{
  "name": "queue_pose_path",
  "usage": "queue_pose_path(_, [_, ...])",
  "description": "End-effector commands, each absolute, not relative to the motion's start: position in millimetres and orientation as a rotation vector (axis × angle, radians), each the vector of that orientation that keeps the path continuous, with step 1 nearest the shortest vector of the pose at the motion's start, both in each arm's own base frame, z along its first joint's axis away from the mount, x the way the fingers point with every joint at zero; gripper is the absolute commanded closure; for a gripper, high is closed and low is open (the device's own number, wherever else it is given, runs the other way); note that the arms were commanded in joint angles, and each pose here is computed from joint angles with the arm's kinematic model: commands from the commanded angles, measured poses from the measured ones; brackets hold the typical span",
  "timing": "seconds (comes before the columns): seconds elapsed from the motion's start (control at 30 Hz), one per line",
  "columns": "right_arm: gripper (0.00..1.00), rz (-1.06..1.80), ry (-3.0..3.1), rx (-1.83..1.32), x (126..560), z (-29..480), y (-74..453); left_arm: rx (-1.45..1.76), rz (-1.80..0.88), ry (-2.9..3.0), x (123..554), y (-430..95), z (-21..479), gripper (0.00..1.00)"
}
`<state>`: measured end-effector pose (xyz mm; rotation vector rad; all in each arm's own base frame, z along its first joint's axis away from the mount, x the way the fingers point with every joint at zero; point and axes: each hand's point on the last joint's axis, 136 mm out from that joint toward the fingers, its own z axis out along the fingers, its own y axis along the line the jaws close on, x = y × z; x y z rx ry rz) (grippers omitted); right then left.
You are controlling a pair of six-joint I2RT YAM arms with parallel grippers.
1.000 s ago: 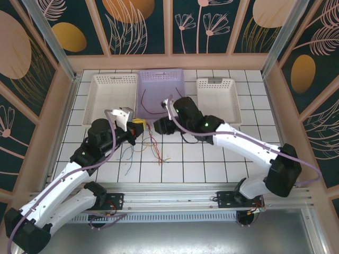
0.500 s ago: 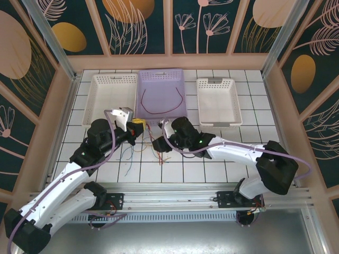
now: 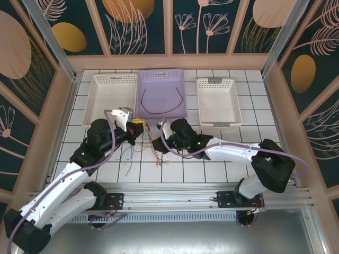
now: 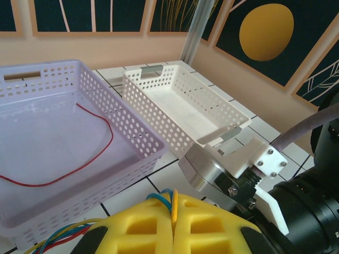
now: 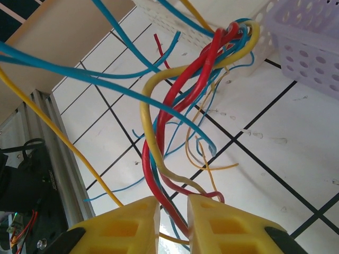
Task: Untangle the cables
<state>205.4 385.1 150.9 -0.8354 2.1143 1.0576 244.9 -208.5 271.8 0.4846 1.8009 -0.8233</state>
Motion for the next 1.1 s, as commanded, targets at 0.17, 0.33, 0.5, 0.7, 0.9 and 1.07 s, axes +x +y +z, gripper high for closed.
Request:
queue_pose_path(0.17, [1.0, 0.965, 2.058, -0.707, 218, 170, 361, 0.475, -0.8, 1.753, 245, -204, 284, 1.0])
queue_pose_path(0.33, [1.0, 0.925, 2.057, -0.382, 253, 193, 289, 0.452, -0.762, 1.76, 249, -199, 284, 1.0])
queue_pose_path(0.5, [1.0, 0.92, 2.061, -0.174, 266, 207, 225, 0.42, -0.708, 1.775, 254, -192, 283, 1.0])
queue_pose_path(0.7, [1.0, 0.86, 2.072, -0.045, 263, 222, 179, 0.362, -0.628, 1.774, 259, -178, 287, 1.0])
queue_pose_path(0.9, [1.0, 0.711, 2.108, 0.124, 269, 220, 128, 0.285, -0.534, 1.77, 265, -160, 290, 1.0])
queue_pose_path(1.07, [1.0, 0.683, 2.09, 0.232, 273, 224, 95, 0.232, -0.477, 1.766, 268, -148, 292, 1.0])
